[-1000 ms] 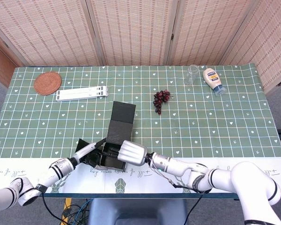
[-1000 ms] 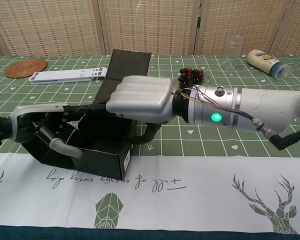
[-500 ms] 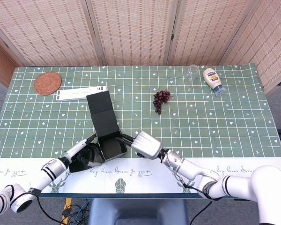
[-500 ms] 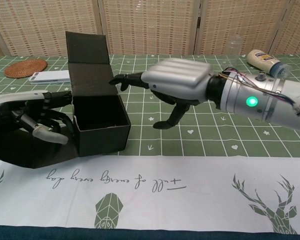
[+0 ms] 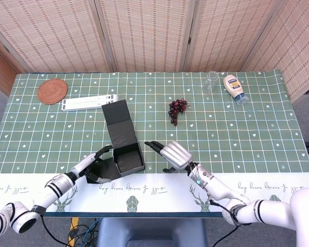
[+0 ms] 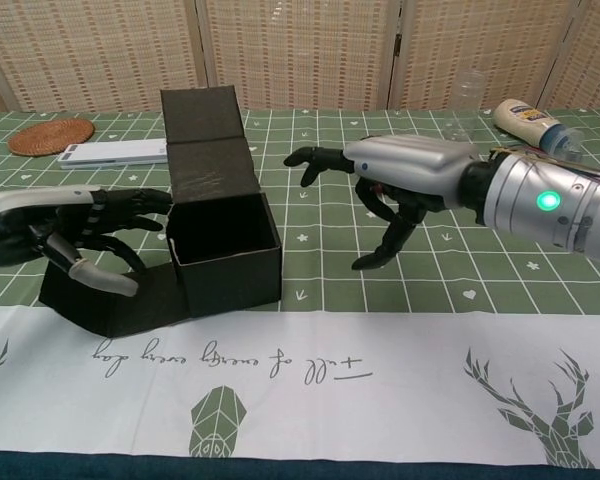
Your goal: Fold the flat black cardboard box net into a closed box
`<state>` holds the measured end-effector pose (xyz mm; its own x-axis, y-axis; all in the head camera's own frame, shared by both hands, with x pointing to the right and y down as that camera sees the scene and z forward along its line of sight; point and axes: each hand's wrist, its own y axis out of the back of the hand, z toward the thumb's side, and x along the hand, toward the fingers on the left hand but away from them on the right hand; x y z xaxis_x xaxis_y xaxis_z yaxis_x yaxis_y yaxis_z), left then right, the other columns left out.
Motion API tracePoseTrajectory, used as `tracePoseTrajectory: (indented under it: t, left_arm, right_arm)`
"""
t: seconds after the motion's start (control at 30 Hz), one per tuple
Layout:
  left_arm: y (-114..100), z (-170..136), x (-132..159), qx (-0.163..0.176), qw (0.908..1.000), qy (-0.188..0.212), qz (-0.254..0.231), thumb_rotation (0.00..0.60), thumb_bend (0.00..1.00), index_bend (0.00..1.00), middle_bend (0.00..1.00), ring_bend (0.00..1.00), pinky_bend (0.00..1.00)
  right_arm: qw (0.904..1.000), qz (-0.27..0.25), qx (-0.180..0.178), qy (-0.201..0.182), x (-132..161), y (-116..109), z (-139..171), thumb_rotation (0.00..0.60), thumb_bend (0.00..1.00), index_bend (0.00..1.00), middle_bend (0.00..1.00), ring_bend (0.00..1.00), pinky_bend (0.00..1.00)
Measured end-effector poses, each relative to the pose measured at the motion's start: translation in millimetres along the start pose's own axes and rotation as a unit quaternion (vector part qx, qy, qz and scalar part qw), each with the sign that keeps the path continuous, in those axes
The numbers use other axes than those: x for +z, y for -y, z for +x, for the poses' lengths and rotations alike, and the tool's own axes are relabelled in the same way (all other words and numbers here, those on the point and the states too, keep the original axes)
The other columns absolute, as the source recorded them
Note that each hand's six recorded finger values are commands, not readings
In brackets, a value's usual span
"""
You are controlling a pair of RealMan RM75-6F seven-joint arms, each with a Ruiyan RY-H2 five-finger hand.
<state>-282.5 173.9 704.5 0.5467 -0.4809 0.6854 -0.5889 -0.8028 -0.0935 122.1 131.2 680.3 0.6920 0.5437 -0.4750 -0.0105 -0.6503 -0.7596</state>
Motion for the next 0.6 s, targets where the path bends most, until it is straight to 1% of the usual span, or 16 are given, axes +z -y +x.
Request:
tracePoseTrajectory:
  t: [0.13,0.23,0.33,0.43,0.6]
  left_arm:
    - [-2.0,0.0,1.5,0.007,1.0,0.0,0.006,0.6,0.1,0.0,0.0,0.0,0.15]
    - [-4.7,-1.3,1.8,0.012,0.9998,0.0,0.019,0.6,0.1,0.0,0.0,0.0,0.14]
    - [-8.8,-3.7,3.5,0.023,0.9994,0.002,0.026,0.6,0.1,0.0,0.0,0.0,0.14]
    - [-12.1,-6.0,4.8,0.032,0.999,0.004,0.031,0.6,0.1,0.0,0.0,0.0,0.13]
    - [-17.7,-9.6,7.6,0.053,0.9979,0.011,0.037,0.6,0.1,0.0,0.0,0.0,0.13]
  right_arm:
    - [0.9999,-0.014,0.0,0.007,-1.6,0.9,1.2,0.6,0.14,0.0,0.14,0.75,1.0]
    - [0.999,-0.04,0.003,0.02,-3.5,3.4,2.7,0.6,0.11,0.0,0.13,0.74,1.0]
    - [0.9967,-0.072,0.012,0.035,-5.6,8.2,4.1,0.6,0.07,0.0,0.1,0.74,1.0]
    - [0.9917,-0.115,0.019,0.053,-6.9,13.7,4.4,0.6,0.04,0.0,0.07,0.73,1.0]
    - [0.9766,-0.196,0.036,0.08,-6.8,23.8,2.1,0.6,0.03,0.0,0.04,0.71,1.0]
